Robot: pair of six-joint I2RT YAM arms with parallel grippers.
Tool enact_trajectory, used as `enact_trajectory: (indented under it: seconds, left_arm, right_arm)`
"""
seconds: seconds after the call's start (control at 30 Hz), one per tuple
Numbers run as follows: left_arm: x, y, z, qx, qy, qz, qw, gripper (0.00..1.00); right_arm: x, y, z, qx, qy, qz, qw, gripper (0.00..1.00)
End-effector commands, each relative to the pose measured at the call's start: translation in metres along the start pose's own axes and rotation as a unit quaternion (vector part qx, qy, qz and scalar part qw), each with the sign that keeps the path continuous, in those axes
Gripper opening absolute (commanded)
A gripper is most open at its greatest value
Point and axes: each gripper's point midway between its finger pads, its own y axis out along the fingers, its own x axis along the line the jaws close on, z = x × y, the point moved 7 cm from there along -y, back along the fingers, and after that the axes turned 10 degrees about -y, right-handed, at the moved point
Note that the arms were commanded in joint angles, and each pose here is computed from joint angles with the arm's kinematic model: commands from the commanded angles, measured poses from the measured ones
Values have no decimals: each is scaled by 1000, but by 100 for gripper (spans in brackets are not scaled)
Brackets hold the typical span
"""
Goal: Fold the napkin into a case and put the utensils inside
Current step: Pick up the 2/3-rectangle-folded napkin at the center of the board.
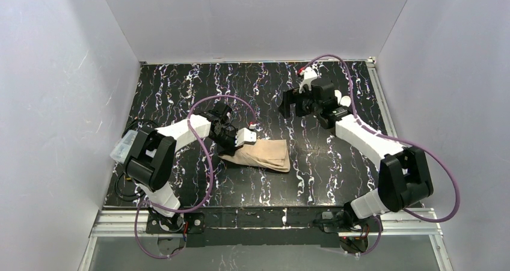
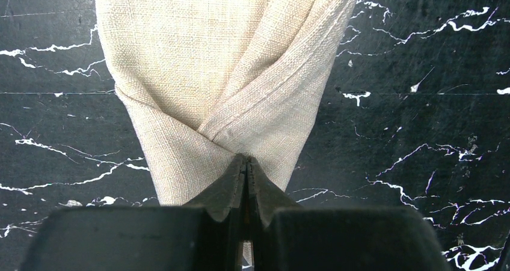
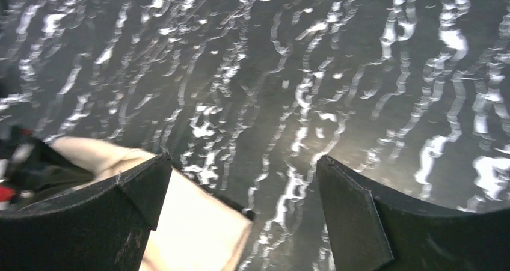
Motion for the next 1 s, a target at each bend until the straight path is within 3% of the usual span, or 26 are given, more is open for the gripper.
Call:
enact_trajectory:
  seconds: [0.0, 0.07, 0.2, 0.37, 0.53, 0.7, 0.97]
  left_arm:
    - [-15, -3, 21, 45, -12, 21, 999, 0]
    - [-15, -5, 20, 45, -5, 19, 999, 0]
    - [-13, -8, 23, 43, -8, 20, 999, 0]
    - [-14, -8, 25, 41, -13, 27, 999, 0]
    - [-15, -8, 25, 38, -17, 25, 999, 0]
    - [-15, -8, 27, 38, -19, 24, 999, 0]
    - [-14, -7, 25, 32, -18, 28, 999, 0]
  right_arm:
    - [-12, -31, -21, -105, -139, 93, 980, 99]
    - [-2, -40, -12, -131, -217, 39, 967, 99]
    - [26, -55, 4, -32, -314, -91, 945, 99]
    - [68, -81, 31, 34, -427, -142, 893, 99]
    - [108, -94, 63, 41, -430, -199, 880, 99]
    - [133, -78, 99, 45, -416, -238, 877, 99]
    - [127, -43, 126, 20, -443, -168, 881, 99]
